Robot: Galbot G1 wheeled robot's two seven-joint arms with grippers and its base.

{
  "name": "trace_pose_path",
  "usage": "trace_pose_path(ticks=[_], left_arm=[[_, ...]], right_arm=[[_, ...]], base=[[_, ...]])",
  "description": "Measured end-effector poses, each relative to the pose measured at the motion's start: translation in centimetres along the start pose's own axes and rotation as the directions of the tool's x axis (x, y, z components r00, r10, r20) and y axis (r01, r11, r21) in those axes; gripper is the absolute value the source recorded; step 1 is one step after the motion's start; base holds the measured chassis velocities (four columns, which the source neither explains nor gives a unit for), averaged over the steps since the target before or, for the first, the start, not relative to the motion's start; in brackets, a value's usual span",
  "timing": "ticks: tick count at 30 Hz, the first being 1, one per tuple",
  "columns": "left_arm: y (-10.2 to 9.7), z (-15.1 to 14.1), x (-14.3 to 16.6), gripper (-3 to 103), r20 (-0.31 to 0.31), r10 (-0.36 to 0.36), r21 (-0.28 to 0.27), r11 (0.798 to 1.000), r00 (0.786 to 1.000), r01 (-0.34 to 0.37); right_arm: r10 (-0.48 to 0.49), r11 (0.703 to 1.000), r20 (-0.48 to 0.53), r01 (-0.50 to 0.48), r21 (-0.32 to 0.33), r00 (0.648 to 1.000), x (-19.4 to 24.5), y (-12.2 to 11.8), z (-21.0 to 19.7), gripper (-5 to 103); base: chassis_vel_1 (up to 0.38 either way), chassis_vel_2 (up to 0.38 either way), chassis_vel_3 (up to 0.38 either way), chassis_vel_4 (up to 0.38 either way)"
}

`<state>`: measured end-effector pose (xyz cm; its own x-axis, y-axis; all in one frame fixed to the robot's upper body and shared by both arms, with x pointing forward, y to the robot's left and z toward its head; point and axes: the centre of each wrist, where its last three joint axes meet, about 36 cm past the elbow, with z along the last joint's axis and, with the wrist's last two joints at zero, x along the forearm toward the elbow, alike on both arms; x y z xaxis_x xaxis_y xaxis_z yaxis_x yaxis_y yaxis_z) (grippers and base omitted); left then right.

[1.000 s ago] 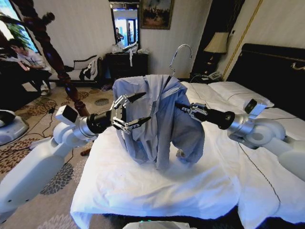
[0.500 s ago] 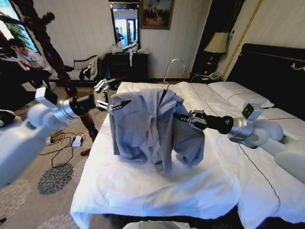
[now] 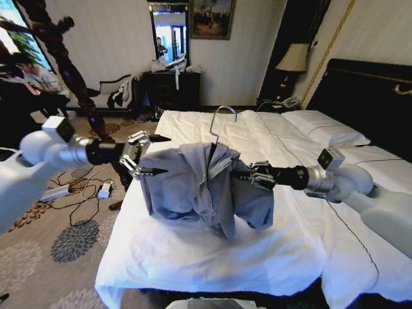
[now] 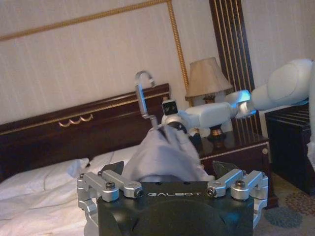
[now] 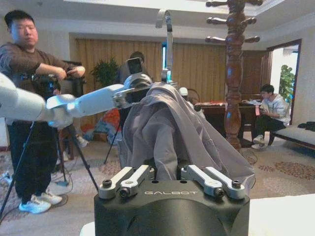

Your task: Pick up the clothes from the bed and hang them on the clothes hanger.

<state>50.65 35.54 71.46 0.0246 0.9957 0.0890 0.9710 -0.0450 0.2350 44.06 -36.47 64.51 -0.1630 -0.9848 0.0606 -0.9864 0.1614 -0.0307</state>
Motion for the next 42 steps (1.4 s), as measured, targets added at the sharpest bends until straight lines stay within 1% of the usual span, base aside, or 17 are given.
trace_pose_path(ticks=[3, 6, 11, 12, 14, 17, 18, 21, 23, 26, 27, 30, 31, 32, 33, 37, 42], left_arm=[[0.8, 0.5, -1.0, 100, -0.013, 0.008, 0.009, 1.0, 1.0, -0.008], [2.1, 1.2, -2.4, 100, -0.054, 0.025, 0.019, 1.0, 0.998, -0.024], [2.5, 1.8, -2.8, 100, -0.095, 0.064, 0.034, 0.998, 0.993, -0.061], [2.7, 2.0, -2.8, 103, -0.11, 0.076, 0.038, 0.997, 0.991, -0.073], [3.0, 2.0, -2.8, 100, -0.12, 0.088, 0.042, 0.996, 0.989, -0.084], [3.3, 1.9, -2.9, 90, -0.126, 0.102, 0.039, 0.994, 0.987, -0.098], [3.4, 1.8, -3.0, 90, -0.127, 0.106, 0.038, 0.994, 0.986, -0.102], [3.6, 1.8, -3.4, 74, -0.136, 0.136, 0.04, 0.99, 0.981, -0.132], [3.7, 1.8, -3.5, 74, -0.141, 0.143, 0.041, 0.99, 0.98, -0.138], [3.8, 2.1, -3.5, 57, -0.161, 0.167, 0.046, 0.986, 0.973, -0.162], [3.8, 2.1, -3.5, 57, -0.161, 0.167, 0.046, 0.986, 0.973, -0.162], [3.9, 2.5, -3.7, 42, -0.171, 0.186, 0.056, 0.982, 0.968, -0.179], [4.0, 2.6, -3.8, 42, -0.172, 0.189, 0.057, 0.982, 0.967, -0.182], [4.0, 2.6, -4.0, 36, -0.173, 0.193, 0.057, 0.981, 0.966, -0.186], [4.0, 2.6, -4.0, 36, -0.173, 0.193, 0.057, 0.981, 0.966, -0.186], [4.3, 2.6, -4.3, 18, -0.172, 0.196, 0.058, 0.98, 0.965, -0.189], [4.5, 2.7, -4.4, 17, -0.171, 0.2, 0.059, 0.979, 0.965, -0.193]], right_arm=[[-0.003, 1.0, -0.008, 0.003, 0.006, 1.0, -0.1, 0.1, -0.1, 16], [-0.004, 1.0, -0.017, 0.004, 0.014, 1.0, -0.1, 0.1, -0.2, 16], [-0.005, 1.0, -0.029, 0.006, 0.021, 1.0, 0.0, 0.0, -0.1, 16], [-0.006, 1.0, -0.037, 0.007, 0.027, 0.999, 0.0, 0.0, -0.1, 16], [-0.004, 0.999, -0.052, 0.006, 0.041, 0.999, 0.1, -0.1, -0.2, 16], [0.0, 0.998, -0.069, 0.004, 0.057, 0.998, 0.3, -0.3, -0.3, 16], [0.002, 0.998, -0.073, 0.003, 0.061, 0.997, 0.3, -0.3, -0.3, 16], [0.005, 0.997, -0.092, 0.002, 0.075, 0.996, 0.5, -0.5, -0.2, 16], [0.005, 0.997, -0.094, 0.003, 0.077, 0.996, 0.5, -0.6, -0.2, 16], [0.001, 0.997, -0.095, 0.007, 0.079, 0.995, 0.5, -0.6, -0.1, 16], [0.001, 0.997, -0.095, 0.007, 0.079, 0.995, 0.5, -0.6, -0.1, 16], [-0.002, 0.997, -0.093, 0.01, 0.079, 0.996, 0.5, -0.6, -0.1, 16], [-0.003, 0.997, -0.093, 0.011, 0.08, 0.996, 0.5, -0.6, -0.1, 16], [-0.005, 0.997, -0.093, 0.013, 0.08, 0.996, 0.5, -0.6, -0.1, 16], [-0.005, 0.997, -0.093, 0.013, 0.08, 0.996, 0.5, -0.6, -0.1, 16], [-0.019, 0.996, -0.097, 0.027, 0.083, 0.995, 0.2, -0.3, -0.2, 16], [-0.022, 0.996, -0.098, 0.031, 0.089, 0.995, 0.1, -0.2, -0.3, 16]], base=[[0.0, 0.0, 0.0, 0.0], [0.0, 0.0, 0.0, 0.0], [0.0, 0.0, 0.0, 0.0], [0.0, 0.0, 0.0, 0.0], [0.0, 0.0, 0.0, 0.0], [0.0, 0.0, 0.0, 0.0], [0.0, 0.0, 0.0, 0.0], [0.0, 0.0, 0.0, 0.0], [0.0, 0.0, 0.0, 0.0], [0.0, 0.0, 0.0, 0.0], [0.0, 0.0, 0.0, 0.0], [0.0, 0.0, 0.0, 0.0], [0.0, 0.0, 0.0, 0.0], [0.0, 0.0, 0.0, 0.0], [0.0, 0.0, 0.0, 0.0], [0.0, 0.0, 0.0, 0.0], [0.0, 0.0, 0.0, 0.0]])
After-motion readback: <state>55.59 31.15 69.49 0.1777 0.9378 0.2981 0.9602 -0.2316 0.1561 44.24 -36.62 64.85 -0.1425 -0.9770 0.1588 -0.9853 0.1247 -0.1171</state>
